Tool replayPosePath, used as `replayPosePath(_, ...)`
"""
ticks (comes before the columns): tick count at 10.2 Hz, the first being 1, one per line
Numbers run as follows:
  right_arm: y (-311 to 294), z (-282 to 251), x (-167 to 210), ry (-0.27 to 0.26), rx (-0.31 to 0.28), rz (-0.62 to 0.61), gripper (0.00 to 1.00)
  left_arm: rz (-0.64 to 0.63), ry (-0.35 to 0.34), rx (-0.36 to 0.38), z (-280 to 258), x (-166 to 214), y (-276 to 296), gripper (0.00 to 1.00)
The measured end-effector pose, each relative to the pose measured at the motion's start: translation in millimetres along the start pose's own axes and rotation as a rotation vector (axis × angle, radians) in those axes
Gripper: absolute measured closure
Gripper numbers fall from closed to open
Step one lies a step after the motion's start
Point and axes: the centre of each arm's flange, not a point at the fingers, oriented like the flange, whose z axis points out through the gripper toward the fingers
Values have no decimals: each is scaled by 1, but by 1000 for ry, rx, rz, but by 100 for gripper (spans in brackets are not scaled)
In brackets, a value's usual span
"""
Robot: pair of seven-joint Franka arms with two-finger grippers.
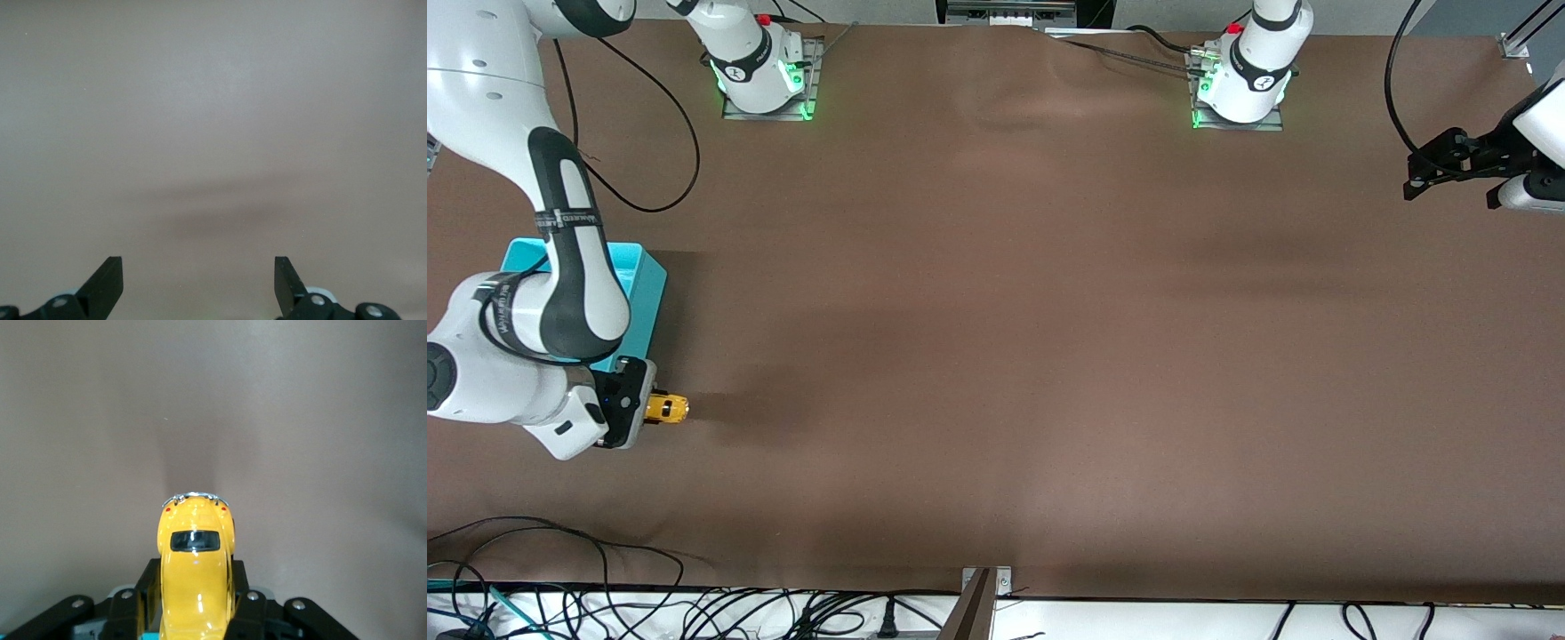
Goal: Wind up and store yellow beetle car
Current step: 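Lift the car with the right gripper over the blue box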
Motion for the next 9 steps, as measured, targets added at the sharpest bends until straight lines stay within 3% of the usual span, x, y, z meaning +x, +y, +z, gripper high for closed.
replayPosePath(5,-21,-38,-27,-76,140,46,54,-8,1,-1,0,-1,-4,0)
replayPosePath(9,-33,-52,-70,-148,201,66,54,-8,1,-1,-1,-1,-4,0)
